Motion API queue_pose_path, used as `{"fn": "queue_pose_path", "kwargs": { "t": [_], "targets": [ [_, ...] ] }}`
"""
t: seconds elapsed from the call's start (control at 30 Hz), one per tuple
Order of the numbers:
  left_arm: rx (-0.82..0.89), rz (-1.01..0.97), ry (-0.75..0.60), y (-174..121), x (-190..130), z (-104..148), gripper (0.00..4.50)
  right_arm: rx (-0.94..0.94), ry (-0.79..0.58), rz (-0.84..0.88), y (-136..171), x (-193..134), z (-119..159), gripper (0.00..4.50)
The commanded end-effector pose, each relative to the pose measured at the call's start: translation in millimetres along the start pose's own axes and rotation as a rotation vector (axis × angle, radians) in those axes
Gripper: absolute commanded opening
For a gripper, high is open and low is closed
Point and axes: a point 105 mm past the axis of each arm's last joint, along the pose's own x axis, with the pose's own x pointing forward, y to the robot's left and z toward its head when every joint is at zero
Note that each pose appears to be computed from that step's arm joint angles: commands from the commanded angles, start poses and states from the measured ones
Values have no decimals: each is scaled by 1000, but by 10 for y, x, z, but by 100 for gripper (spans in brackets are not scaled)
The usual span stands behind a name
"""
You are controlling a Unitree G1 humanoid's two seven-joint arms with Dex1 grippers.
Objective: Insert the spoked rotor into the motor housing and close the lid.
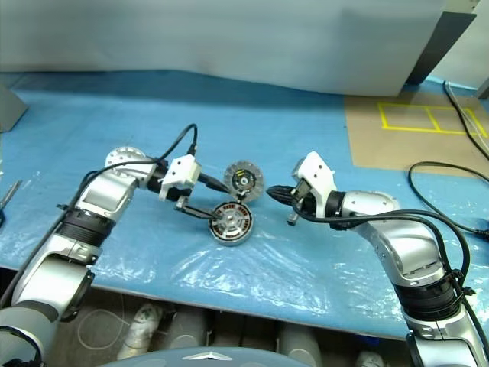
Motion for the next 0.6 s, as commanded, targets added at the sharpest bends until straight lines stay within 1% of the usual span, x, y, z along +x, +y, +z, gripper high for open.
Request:
{"fn": "queue_pose_path", "kwargs": {
  "t": [0.03, 0.17, 0.23, 0.33, 0.43, 0.53, 0.6],
  "targets": [
    [52, 58, -46, 64, -171, 218, 311, -31, -31, 27, 65, 1, 90, 0],
    [-7, 178, -87, 148, -304, 250, 311, -28, -43, 116, 184, 59, 134, 0],
    [-53, 246, -89, 169, -356, 177, 311, -38, -36, 172, 244, 137, 132, 0],
    [-171, 354, -135, 192, -438, 63, 311, -30, -36, 260, 322, 328, 129, 0],
    [-225, 449, -159, 220, -488, -15, 311, -13, -37, 340, 391, 506, 113, 0],
    [-266, 484, -177, 200, -513, -44, 311, 26, -42, 376, 387, 640, 114, 0],
    [-271, 508, -162, 191, -530, -86, 311, 40, -32, 376, 359, 727, 75, 0]
  ]
}}
